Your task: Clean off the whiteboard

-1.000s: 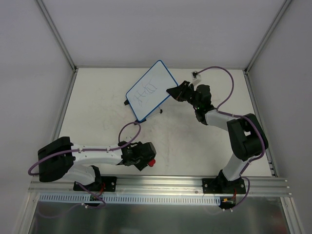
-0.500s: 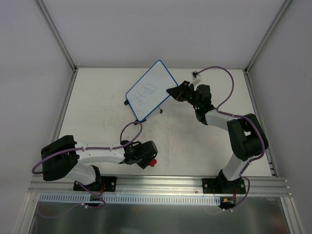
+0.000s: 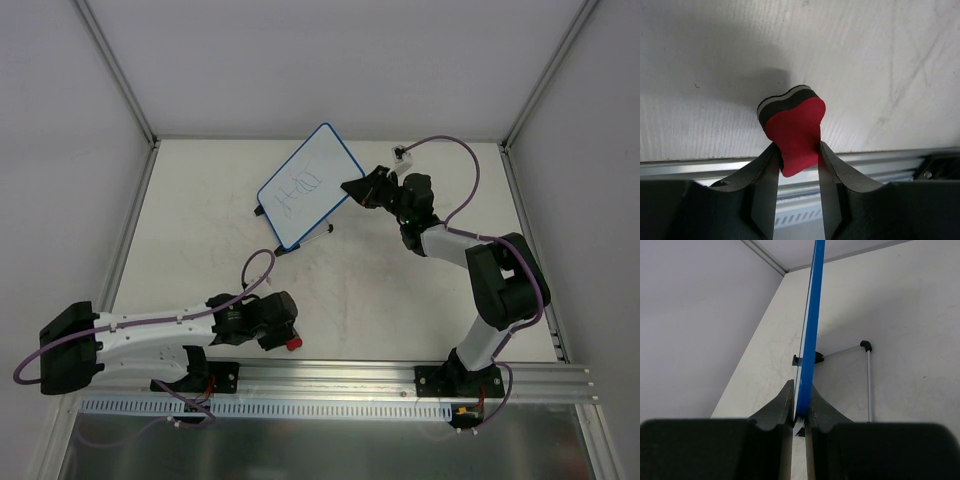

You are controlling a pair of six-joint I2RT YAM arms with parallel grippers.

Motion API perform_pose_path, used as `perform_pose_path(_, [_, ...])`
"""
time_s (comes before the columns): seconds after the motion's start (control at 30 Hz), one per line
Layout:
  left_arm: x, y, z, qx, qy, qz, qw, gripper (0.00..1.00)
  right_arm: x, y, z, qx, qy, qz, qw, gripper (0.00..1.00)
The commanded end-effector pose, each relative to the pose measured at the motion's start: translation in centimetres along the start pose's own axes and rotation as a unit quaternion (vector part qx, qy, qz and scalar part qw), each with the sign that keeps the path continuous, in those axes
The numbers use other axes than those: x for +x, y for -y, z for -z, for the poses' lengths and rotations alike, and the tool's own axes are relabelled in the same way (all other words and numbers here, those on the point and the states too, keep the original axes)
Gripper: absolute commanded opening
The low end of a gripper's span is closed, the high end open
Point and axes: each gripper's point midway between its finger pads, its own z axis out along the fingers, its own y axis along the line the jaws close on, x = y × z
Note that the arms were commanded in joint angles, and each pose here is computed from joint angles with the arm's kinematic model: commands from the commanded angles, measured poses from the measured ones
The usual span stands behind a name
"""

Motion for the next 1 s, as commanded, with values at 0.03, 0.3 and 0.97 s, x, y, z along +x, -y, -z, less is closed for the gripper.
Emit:
perform_pose_path(0.03, [-0.9, -1.5, 2.3, 0.016, -0.005, -0.133, 0.991, 0.33, -2.6, -2.8, 0.1, -0.051, 0.033, 0.052, 0.997, 0.07])
perform_pose_path(0.3, [-1.6, -5.2, 2.7, -0.095, -0.011, -0.164, 0.982, 0.53, -2.4, -2.7, 0.1, -0.051, 0.030, 0.050, 0.997, 0.07])
perform_pose_path(0.97, [-3.1, -3.0, 2.6, -0.105, 0.013, -0.264, 0.959, 0.76, -2.3, -2.7, 0.1, -0.053, 0.028, 0.047, 0.997, 0.07])
